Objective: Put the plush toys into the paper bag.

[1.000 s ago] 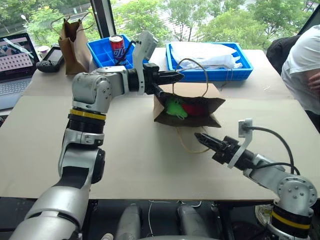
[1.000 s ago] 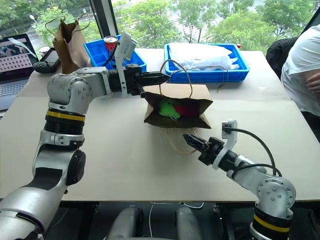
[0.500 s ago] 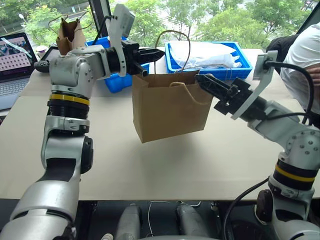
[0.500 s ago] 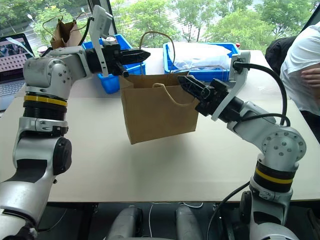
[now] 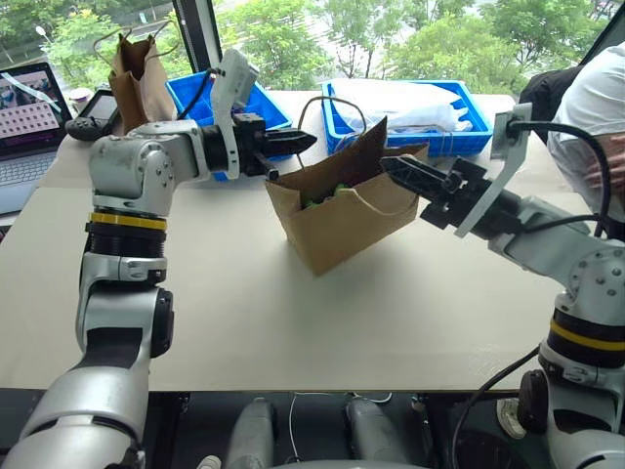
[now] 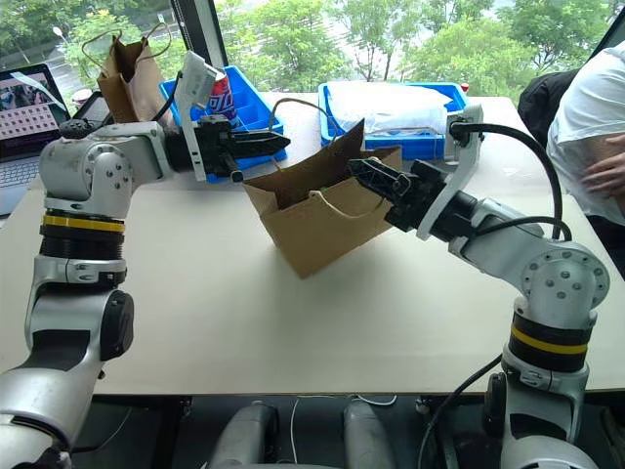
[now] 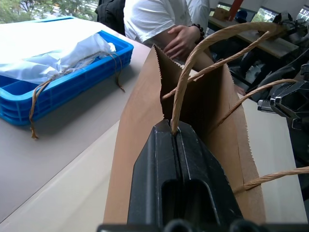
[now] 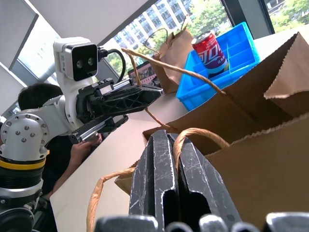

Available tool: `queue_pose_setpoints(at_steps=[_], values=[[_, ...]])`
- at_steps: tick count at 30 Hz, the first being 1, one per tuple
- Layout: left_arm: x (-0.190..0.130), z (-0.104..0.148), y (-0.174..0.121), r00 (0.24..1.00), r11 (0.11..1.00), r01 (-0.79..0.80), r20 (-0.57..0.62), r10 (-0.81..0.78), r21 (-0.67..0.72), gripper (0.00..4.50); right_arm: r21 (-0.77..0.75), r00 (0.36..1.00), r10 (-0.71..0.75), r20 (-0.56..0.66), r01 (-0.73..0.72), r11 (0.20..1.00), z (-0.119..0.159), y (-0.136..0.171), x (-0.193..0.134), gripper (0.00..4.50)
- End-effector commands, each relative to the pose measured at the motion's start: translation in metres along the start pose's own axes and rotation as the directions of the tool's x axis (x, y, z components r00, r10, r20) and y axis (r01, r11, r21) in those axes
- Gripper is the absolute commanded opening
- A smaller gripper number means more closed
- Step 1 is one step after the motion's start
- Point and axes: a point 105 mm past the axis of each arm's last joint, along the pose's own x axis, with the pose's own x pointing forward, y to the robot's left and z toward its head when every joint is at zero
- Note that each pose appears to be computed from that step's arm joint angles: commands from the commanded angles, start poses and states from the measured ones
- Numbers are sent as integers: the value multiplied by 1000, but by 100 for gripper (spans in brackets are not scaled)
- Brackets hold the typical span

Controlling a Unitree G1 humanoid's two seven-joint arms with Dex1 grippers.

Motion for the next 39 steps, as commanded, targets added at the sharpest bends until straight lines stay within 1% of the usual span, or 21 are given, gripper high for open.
queue_pose_setpoints(at_steps=[1,5,7,9,11,15,17,18,19,20,21,22,25,27,30,31,32,36,39], values=[[-6,19,-7,999,999,15,30,-16,33,0,-1,999,23,34,-23,1000,14,8,-9,4],[-8,17,-7,1000,999,21,-6,-21,36,0,27,1000,-8,8,8,1000,11,2,-12,4],[-10,15,-9,999,999,29,-26,-28,39,0,34,998,-41,-48,42,999,0,-8,-17,4],[-9,10,-12,998,998,45,-43,-43,37,0,66,995,-72,-74,76,995,-8,-19,-22,4],[-7,5,-18,996,996,77,-56,-75,34,0,69,993,-70,-98,77,995,-11,-21,-26,4],[-6,4,-30,991,991,126,-53,-124,39,0,-15,985,-66,-159,64,998,-14,-17,-30,4],[-8,5,-35,986,987,158,-51,-156,31,0,-54,979,-22,-203,11,998,-17,-6,-31,4],[-8,5,-37,984,985,170,-48,-169,21,28,-68,975,-2,-224,-13,998,-20,-1,-32,1],[-10,5,-39,982,982,187,-39,-187,0,57,-82,970,11,-241,-31,996,-21,2,-32,30],[-11,6,-40,980,980,198,-33,-198,-11,70,-91,967,24,-252,-48,995,-22,6,-32,61],[-12,7,-40,978,978,206,-28,-206,-15,105,-101,964,39,-264,-68,993,-22,9,-33,79],[-13,7,-40,978,978,208,-24,-208,-16,130,-108,961,50,-272,-82,991,-22,12,-34,107],[-15,11,-41,977,977,212,-12,-212,2,251,-130,959,67,-274,-106,986,-17,18,-35,222],[-18,14,-39,978,978,207,-3,-207,9,310,-149,957,67,-284,-113,982,-14,20,-38,284],[-30,20,-30,985,985,171,4,-171,33,422,-183,952,50,-301,-109,977,-8,21,-49,390],[-35,20,-25,989,988,148,2,-149,40,447,-191,955,41,-294,-100,976,-3,20,-52,419],[-39,21,-21,991,990,131,1,-131,45,450,-195,958,33,-285,-91,977,0,19,-55,449],[-55,26,-7,997,994,81,8,-82,71,450,-212,968,-5,-252,-50,976,14,13,-65,449],[-66,28,0,998,994,62,13,-63,86,450,-255,961,-67,-267,-3,967,20,4,-79,449]])
